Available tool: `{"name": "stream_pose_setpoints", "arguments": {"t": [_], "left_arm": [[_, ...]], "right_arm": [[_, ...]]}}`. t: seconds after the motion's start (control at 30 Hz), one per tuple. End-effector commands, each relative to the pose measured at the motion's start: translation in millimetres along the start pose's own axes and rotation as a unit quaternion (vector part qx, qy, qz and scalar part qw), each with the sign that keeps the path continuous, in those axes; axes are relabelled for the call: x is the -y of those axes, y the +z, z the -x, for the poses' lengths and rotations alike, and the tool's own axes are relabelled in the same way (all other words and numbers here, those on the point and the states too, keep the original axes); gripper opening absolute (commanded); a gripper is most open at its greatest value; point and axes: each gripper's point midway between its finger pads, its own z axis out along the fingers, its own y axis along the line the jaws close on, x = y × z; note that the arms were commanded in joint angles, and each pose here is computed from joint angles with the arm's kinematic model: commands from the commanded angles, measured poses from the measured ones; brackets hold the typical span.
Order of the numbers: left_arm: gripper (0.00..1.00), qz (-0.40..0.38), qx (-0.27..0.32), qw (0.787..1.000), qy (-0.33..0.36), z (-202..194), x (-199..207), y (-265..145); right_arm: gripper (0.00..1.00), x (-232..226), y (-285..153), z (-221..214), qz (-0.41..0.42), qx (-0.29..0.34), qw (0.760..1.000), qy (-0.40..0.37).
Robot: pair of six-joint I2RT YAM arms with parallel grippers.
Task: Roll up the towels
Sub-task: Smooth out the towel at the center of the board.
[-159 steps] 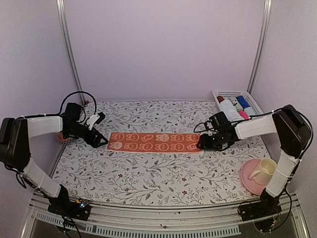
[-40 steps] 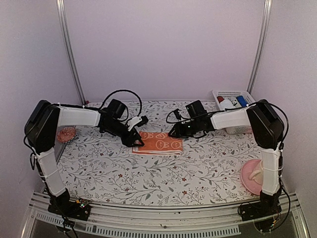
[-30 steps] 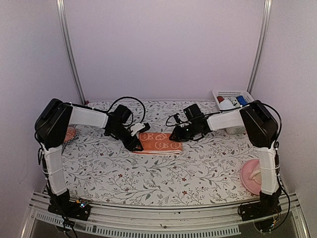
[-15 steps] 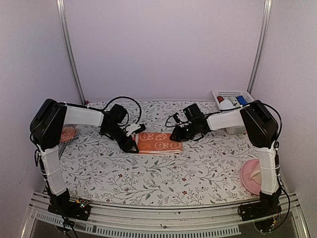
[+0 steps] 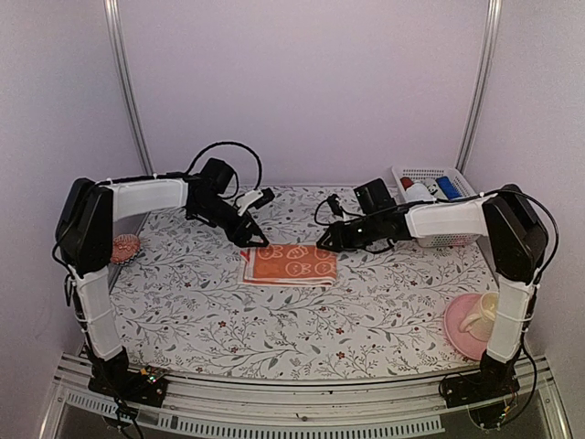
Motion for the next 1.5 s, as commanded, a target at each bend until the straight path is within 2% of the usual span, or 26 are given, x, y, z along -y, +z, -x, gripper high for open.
{"name": "stream_pose_setpoints", "arguments": {"t": [0.0,0.13,0.27,0.57,0.77,0.87,1.0,1.1,1.23,1.33,1.47], "left_arm": [[0.59,-0.020,-0.008,1.000,-0.021,-5.6,-13.4,28.0],[0.45,-0.015,-0.027,0.999,-0.033,-17.2,-28.8,48.5],[0.37,0.012,-0.046,0.998,-0.050,-32.6,-48.1,62.0],[0.36,0.018,-0.062,0.995,-0.079,-58.4,-61.0,68.9],[0.49,-0.010,-0.052,0.996,-0.077,-53.3,-52.1,61.5],[0.63,-0.035,-0.031,0.997,-0.063,-36.6,-41.2,50.7],[0.86,-0.041,0.000,0.998,-0.038,-11.5,-31.0,26.3],[0.97,-0.031,0.014,0.999,-0.026,-1.6,-29.0,8.9],[0.97,-0.014,0.010,1.000,0.000,-7.7,-23.9,-3.0],[0.97,-0.005,0.000,1.000,0.010,-16.7,-19.5,-2.5],[0.95,0.003,-0.005,1.000,0.021,-23.5,-12.3,-3.6]], "right_arm": [[0.28,-11.8,3.6,-15.8,0.046,-0.006,0.999,0.020],[0.27,-8.9,10.7,-38.0,0.067,-0.023,0.997,0.042],[0.27,0.4,16.9,-58.1,0.062,-0.040,0.995,0.061],[0.27,26.5,33.1,-95.9,0.030,-0.084,0.992,0.084],[0.26,27.2,25.0,-94.0,0.011,-0.086,0.993,0.074],[0.31,16.9,8.0,-74.9,0.003,-0.062,0.997,0.054],[0.43,10.7,-16.4,-52.0,-0.023,-0.026,0.999,0.038],[0.46,13.2,-24.1,-46.0,-0.042,-0.015,0.998,0.035],[0.51,22.8,-26.5,-42.8,-0.071,-0.013,0.997,0.024],[0.51,30.9,-24.3,-33.5,-0.090,-0.011,0.996,0.015],[0.43,41.7,-18.7,-12.7,-0.130,-0.005,0.991,-0.015]]}}
